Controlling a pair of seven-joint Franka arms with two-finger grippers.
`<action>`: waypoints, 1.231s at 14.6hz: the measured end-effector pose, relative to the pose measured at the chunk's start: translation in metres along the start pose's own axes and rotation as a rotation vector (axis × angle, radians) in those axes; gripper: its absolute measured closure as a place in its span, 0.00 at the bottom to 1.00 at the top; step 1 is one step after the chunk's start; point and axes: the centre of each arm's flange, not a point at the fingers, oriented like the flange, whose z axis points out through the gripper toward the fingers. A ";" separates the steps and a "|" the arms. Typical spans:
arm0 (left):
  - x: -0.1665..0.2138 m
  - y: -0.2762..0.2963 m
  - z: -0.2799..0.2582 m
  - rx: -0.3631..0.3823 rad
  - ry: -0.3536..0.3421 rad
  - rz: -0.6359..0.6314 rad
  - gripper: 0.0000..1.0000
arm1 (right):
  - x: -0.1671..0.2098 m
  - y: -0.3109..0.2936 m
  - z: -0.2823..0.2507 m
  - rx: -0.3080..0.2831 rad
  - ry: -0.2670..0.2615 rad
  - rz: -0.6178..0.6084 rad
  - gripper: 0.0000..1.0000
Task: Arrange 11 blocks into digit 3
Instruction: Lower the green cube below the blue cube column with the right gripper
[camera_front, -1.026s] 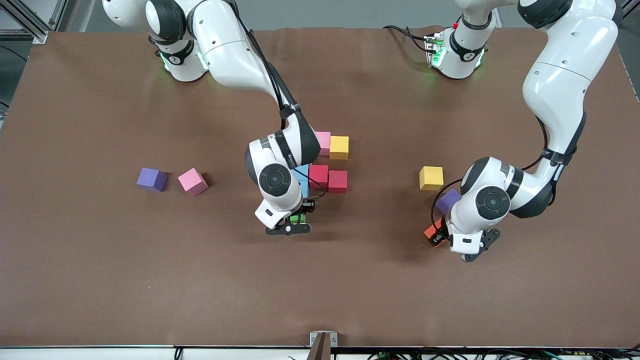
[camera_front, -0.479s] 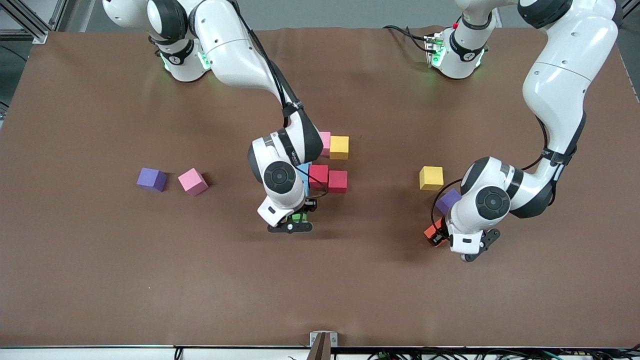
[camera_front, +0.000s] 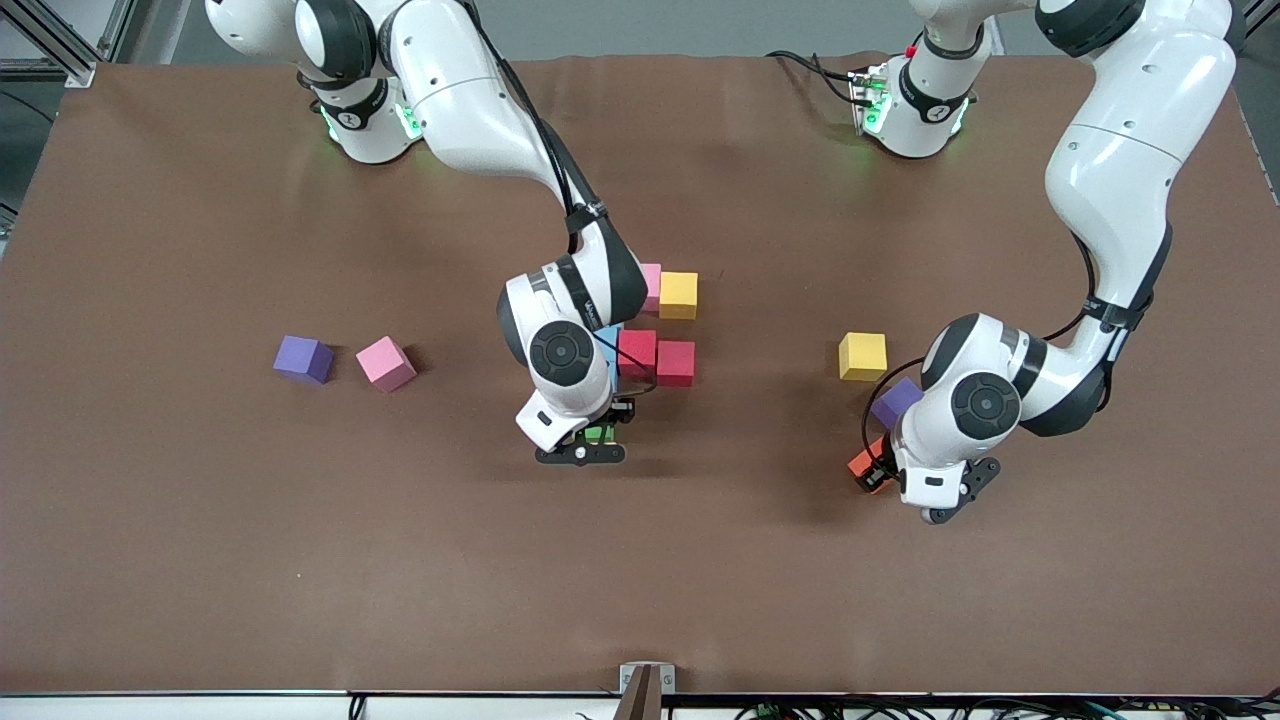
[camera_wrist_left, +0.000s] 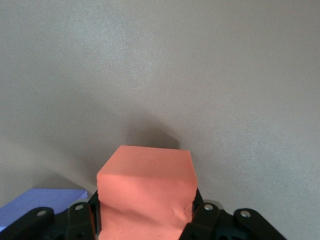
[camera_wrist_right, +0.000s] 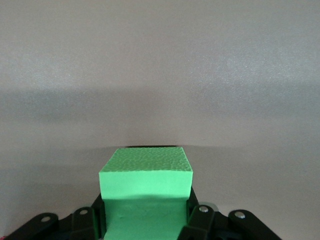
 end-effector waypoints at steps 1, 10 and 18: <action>0.000 0.000 0.000 0.000 0.000 0.000 0.37 | 0.000 0.000 0.000 0.000 0.001 0.002 0.41; 0.000 0.000 0.000 0.000 0.000 0.000 0.37 | 0.000 0.000 0.000 -0.005 0.004 0.005 0.41; 0.000 0.000 0.000 0.000 0.000 0.000 0.37 | 0.001 0.000 0.001 -0.005 0.010 0.010 0.41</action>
